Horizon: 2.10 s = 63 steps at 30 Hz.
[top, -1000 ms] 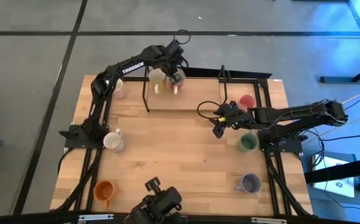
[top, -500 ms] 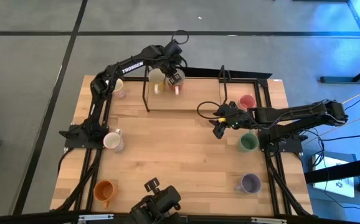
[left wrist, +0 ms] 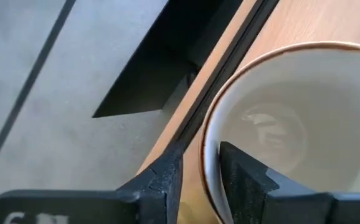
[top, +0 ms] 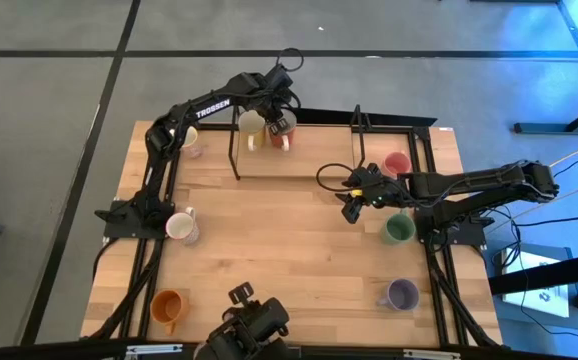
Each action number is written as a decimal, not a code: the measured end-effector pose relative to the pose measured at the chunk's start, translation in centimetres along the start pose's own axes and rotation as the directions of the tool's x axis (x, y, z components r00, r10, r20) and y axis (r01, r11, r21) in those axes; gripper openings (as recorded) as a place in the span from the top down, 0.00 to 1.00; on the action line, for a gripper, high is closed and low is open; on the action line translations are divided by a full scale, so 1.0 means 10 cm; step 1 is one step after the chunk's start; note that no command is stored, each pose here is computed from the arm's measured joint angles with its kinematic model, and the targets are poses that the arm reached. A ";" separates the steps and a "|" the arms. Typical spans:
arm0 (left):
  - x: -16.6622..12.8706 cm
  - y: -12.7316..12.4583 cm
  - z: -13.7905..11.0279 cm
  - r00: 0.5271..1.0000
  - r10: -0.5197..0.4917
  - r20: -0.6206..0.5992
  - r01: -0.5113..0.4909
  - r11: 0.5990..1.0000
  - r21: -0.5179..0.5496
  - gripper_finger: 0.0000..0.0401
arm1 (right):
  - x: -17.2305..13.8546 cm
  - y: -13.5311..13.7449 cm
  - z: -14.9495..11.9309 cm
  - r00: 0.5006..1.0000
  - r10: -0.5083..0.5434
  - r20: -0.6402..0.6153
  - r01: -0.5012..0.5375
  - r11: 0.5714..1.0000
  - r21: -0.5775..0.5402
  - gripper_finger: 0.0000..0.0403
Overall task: Place coffee mugs
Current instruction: Put the red mug on the shelf, then put the green mug on the shelf
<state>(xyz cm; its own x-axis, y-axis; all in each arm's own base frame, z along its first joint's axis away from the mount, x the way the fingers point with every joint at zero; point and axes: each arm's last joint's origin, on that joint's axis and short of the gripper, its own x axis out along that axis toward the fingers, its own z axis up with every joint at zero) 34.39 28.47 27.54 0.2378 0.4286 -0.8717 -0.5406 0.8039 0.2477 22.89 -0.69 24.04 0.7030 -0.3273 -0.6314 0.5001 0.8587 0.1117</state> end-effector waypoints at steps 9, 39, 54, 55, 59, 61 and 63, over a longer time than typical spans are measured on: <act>-0.15 0.05 0.11 0.998 0.001 0.062 -0.002 1.000 0.019 0.75 | 0.00 0.00 0.00 1.000 0.003 0.000 -0.003 1.000 0.000 0.52; -1.23 -1.19 0.42 0.877 -0.405 0.257 0.359 0.910 0.208 0.72 | -1.02 -0.14 0.02 0.990 0.104 -0.092 -0.106 0.994 -0.021 0.52; -1.40 -2.19 0.33 0.774 -0.533 0.341 0.423 0.837 0.348 0.72 | -1.40 -0.40 -0.45 0.900 0.047 -0.433 -0.018 0.997 0.071 0.52; -1.39 -2.24 0.31 0.769 -0.540 0.343 0.425 0.832 0.357 0.72 | -1.41 -0.40 -0.46 0.894 0.044 -0.447 -0.012 0.997 0.074 0.52; -1.38 -2.40 0.26 0.757 -0.562 0.335 0.434 0.815 0.385 0.72 | -1.42 -0.38 -0.47 0.891 0.060 -0.449 -0.024 0.996 0.086 0.52; -1.37 -2.44 0.24 0.757 -0.565 0.328 0.436 0.811 0.391 0.72 | -1.42 -0.38 -0.47 0.901 0.042 -0.432 -0.003 0.996 0.090 0.52; -1.33 -2.48 0.21 0.761 -0.566 0.319 0.433 0.808 0.400 0.72 | -1.40 -0.38 -0.46 0.915 0.004 -0.403 0.036 0.995 0.091 0.52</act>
<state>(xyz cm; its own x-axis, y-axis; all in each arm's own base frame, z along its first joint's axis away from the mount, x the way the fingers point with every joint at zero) 46.33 3.75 33.91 0.7439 0.0028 -0.6683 -0.0108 0.9999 -0.0078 8.85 2.46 28.92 0.4412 -0.1373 -0.8869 0.5689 0.8071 0.1581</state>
